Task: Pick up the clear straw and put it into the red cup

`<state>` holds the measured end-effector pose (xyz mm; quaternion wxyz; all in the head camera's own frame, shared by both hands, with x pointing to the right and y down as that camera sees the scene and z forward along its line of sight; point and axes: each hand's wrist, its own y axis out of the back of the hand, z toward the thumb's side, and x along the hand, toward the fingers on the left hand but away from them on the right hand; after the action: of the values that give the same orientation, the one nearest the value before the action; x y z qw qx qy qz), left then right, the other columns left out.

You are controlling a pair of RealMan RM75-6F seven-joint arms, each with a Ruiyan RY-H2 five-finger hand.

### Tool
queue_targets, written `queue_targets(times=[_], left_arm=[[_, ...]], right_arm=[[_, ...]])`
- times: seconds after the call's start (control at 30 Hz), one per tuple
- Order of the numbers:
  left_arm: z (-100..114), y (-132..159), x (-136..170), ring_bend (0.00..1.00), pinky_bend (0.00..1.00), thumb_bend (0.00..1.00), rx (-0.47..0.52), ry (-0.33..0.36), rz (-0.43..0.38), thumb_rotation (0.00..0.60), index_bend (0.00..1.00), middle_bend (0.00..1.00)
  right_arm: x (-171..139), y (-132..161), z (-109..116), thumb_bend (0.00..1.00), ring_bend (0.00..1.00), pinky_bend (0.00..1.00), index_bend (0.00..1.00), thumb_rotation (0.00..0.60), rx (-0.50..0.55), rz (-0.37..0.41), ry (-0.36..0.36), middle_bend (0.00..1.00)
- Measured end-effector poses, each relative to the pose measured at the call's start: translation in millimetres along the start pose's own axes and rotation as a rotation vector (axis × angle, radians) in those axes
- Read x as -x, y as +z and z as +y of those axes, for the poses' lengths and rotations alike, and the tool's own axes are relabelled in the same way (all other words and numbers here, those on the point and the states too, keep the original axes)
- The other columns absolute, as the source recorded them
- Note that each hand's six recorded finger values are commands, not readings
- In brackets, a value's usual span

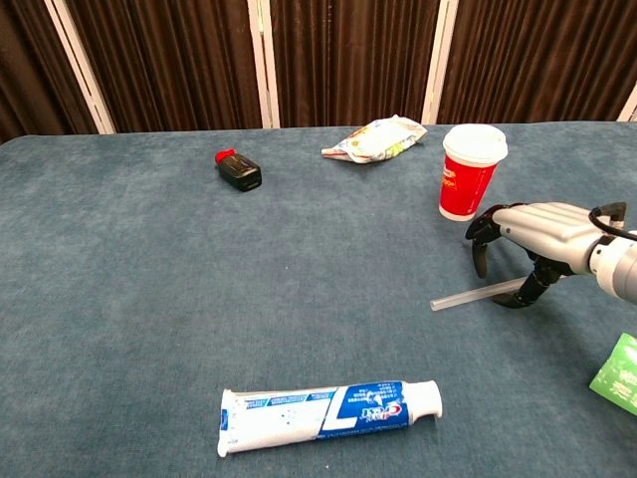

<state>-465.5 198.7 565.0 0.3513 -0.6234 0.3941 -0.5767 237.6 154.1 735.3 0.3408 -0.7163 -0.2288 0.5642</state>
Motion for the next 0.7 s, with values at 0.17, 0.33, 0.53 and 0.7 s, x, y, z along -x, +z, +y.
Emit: queue_targets(times=[0.17, 0.33, 0.53, 0.7], left_arm=[[0.0, 0.0, 0.0, 0.00, 0.00, 0.37, 0.000, 0.000, 0.000, 0.600, 0.18, 0.00], [0.0, 0.0, 0.0, 0.00, 0.00, 0.37, 0.000, -0.001, 0.000, 0.600, 0.18, 0.00], [0.0, 0.1, 0.0, 0.00, 0.00, 0.37, 0.000, -0.001, 0.000, 0.600, 0.18, 0.00], [0.0, 0.0, 0.0, 0.00, 0.00, 0.37, 0.001, -0.001, 0.000, 0.600, 0.18, 0.00]], right_arm=[[-0.2, 0.5, -2.0, 0.34, 0.00, 0.00, 0.46, 0.600, 0.006, -0.004, -0.003, 0.15], [0.6, 2.6, -1.9, 0.37, 0.00, 0.00, 0.46, 0.600, 0.008, -0.001, -0.008, 0.15], [0.2, 3.5, -4.4, 0.37, 0.00, 0.00, 0.46, 0.600, 0.009, -0.001, -0.004, 0.15], [-0.2, 3.1, -6.7, 0.37, 0.00, 0.00, 0.47, 0.600, 0.006, -0.005, -0.001, 0.15]])
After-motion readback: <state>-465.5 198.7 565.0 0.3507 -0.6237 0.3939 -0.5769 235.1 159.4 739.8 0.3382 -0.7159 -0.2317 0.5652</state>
